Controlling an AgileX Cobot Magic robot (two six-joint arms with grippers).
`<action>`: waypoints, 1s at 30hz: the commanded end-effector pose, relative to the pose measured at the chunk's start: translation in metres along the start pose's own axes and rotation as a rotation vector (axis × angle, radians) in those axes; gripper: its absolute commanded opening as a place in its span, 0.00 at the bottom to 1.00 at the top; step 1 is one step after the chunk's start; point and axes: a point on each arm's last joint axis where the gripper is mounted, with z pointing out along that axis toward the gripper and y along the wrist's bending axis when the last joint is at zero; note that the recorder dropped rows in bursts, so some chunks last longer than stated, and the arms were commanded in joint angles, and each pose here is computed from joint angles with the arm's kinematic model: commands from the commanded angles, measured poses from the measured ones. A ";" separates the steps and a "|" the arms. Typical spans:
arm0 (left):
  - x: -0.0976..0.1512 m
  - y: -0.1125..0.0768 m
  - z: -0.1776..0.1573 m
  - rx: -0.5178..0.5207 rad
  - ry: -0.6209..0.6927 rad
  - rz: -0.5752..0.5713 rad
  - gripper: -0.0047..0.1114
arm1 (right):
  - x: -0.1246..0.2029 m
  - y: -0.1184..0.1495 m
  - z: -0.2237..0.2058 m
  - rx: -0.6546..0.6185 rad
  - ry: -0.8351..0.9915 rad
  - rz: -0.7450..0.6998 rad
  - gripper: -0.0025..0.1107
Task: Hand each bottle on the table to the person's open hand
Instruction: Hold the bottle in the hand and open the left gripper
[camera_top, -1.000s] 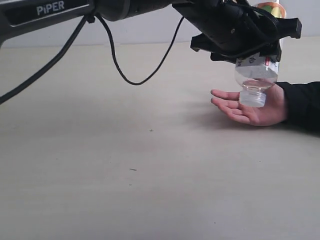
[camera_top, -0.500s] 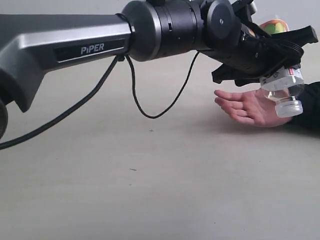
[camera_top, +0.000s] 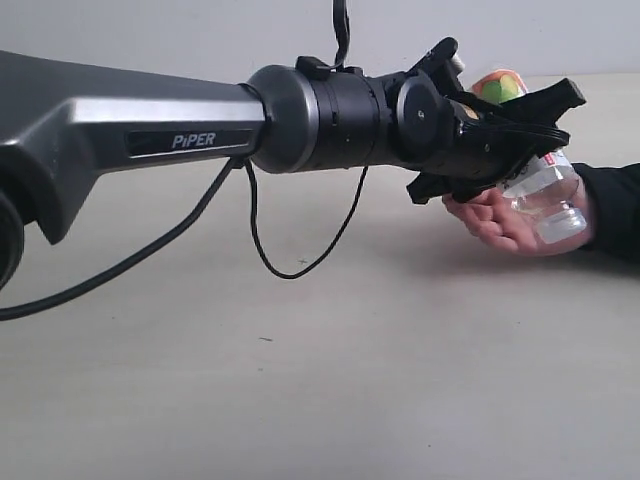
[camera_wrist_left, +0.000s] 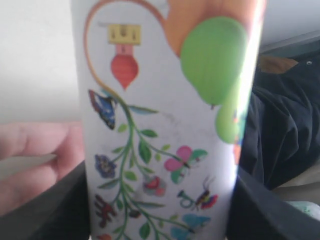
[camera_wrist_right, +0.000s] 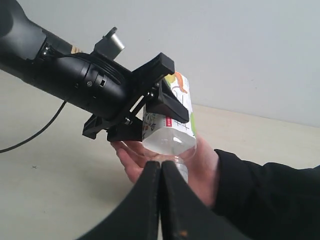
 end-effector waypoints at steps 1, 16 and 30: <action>0.012 0.008 0.009 -0.024 0.028 -0.011 0.06 | 0.000 0.000 0.000 0.004 -0.007 -0.001 0.02; 0.026 0.018 0.015 -0.074 0.110 0.020 0.06 | -0.002 -0.001 0.000 0.008 -0.032 -0.002 0.02; 0.030 0.020 0.014 -0.095 0.151 0.033 0.37 | -0.002 0.000 0.000 0.008 -0.031 0.000 0.02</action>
